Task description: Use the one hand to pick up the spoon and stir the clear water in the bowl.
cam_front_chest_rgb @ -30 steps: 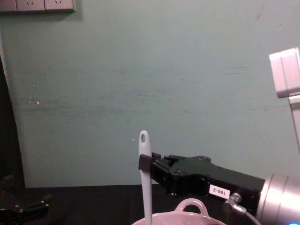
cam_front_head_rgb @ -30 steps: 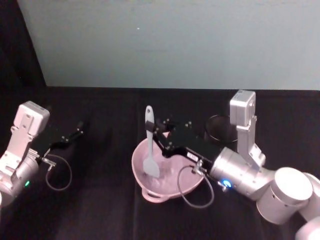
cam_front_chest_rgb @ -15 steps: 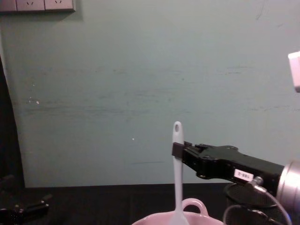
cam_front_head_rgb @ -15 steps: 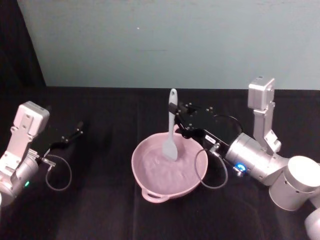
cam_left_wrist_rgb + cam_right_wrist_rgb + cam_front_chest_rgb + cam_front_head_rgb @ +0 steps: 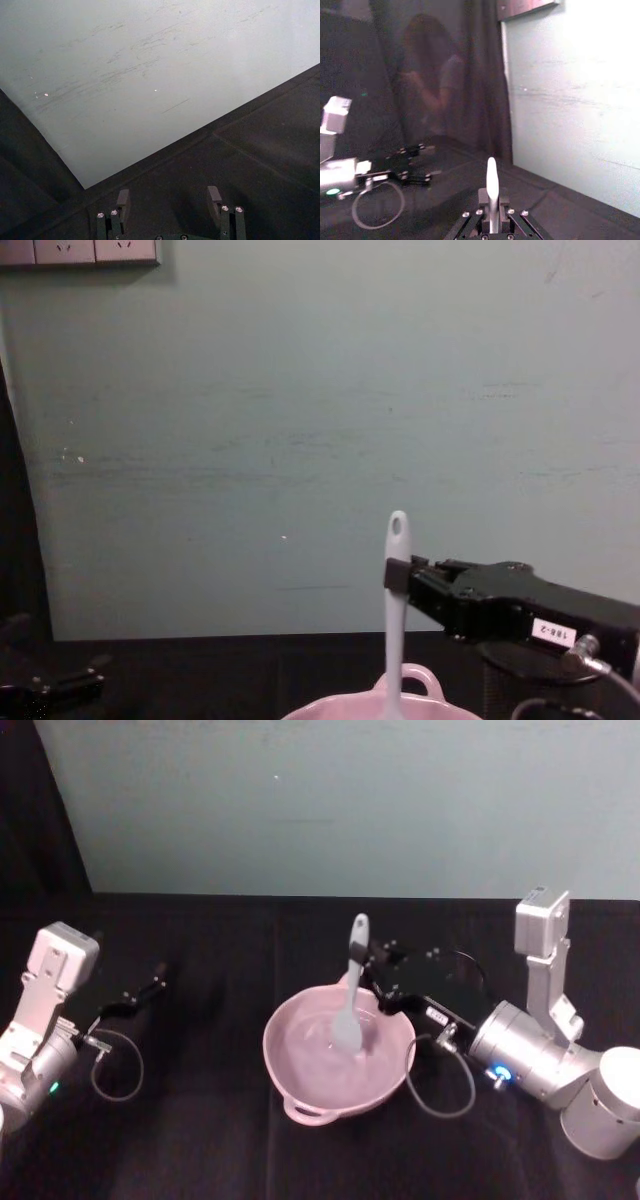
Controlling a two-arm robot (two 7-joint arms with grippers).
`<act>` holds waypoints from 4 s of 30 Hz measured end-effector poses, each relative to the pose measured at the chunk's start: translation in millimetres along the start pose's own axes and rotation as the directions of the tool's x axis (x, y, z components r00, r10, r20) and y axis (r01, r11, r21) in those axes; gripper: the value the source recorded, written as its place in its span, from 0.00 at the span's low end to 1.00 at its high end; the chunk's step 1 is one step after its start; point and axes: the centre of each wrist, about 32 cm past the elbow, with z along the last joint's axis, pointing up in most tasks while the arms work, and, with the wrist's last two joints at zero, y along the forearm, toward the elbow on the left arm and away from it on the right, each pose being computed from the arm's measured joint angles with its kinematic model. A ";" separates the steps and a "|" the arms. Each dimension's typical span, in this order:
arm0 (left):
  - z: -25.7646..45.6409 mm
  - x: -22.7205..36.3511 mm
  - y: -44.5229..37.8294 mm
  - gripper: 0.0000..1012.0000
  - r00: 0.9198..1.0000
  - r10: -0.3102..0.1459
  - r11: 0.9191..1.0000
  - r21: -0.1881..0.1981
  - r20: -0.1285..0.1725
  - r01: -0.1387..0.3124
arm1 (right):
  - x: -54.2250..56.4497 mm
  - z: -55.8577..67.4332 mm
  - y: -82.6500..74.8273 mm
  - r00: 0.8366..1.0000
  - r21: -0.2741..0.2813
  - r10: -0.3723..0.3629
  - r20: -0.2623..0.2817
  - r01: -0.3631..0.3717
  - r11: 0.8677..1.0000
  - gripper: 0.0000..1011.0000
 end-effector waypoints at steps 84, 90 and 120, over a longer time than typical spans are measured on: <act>0.0 0.0 0.0 0.99 1.000 0.000 1.000 0.000 0.000 0.000 | 66.8 85.1 -52.0 0.993 -0.019 -0.097 -0.069 0.096 0.995 0.11; 0.0 0.0 0.0 0.99 1.000 0.000 1.000 0.000 0.000 0.000 | 74.9 70.1 -54.0 0.988 -0.040 -0.107 -0.116 0.103 0.994 0.11; 0.0 0.0 0.0 0.99 1.000 0.000 1.000 0.000 0.000 0.000 | 83.5 16.4 -63.2 0.929 -0.014 -0.190 -0.319 0.195 0.981 0.11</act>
